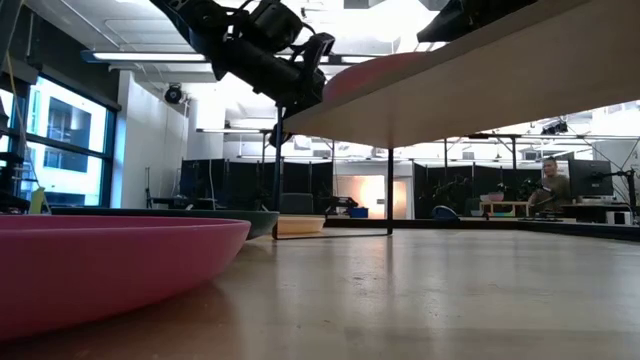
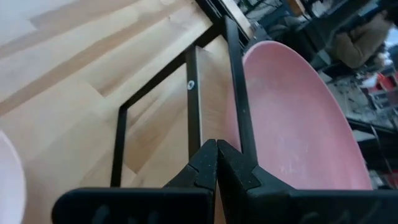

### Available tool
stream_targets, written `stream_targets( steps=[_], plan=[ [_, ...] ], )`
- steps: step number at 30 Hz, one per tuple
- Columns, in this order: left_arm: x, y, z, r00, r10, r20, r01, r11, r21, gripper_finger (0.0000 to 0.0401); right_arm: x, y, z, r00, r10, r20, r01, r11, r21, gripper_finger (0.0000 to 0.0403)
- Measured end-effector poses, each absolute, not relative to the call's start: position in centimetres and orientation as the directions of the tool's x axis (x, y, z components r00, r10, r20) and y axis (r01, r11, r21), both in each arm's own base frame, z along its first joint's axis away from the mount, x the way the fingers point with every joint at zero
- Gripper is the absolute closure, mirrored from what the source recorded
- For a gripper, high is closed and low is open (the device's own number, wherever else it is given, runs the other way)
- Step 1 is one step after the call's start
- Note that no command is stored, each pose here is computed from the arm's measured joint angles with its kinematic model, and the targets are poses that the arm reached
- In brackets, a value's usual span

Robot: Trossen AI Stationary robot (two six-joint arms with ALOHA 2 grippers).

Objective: Place and stack plates onto a shelf
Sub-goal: Adjust the shelf, then adjust the pink plate

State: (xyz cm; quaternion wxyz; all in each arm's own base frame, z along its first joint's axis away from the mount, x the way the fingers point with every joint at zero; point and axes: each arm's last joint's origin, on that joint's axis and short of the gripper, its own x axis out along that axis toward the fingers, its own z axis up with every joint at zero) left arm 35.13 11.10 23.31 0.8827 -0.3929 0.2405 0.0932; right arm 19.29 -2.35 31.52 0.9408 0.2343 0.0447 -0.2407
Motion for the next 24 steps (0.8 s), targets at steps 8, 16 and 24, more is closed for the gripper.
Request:
stream_targets(
  steps=[8,16,24],
  plan=[
    [34.6,12.0,23.8,0.874,-0.015,-0.486,-0.339,0.696,-0.633,0.0401,18.8,-2.3,29.9,0.831,-0.428,-0.355,0.549,0.729,0.408,0.0402],
    [31.3,15.0,28.0,0.914,0.13,-0.384,-0.35,0.732,-0.585,0.0401,17.6,-2.9,28.1,0.65,-0.574,-0.498,0.76,0.505,0.41,0.0402],
    [25.8,12.9,36.0,0.977,0.162,-0.142,-0.205,0.902,-0.381,0.0401,19.5,-3.6,25.9,0.614,-0.478,-0.628,0.776,0.509,0.372,0.0402]
  ],
)
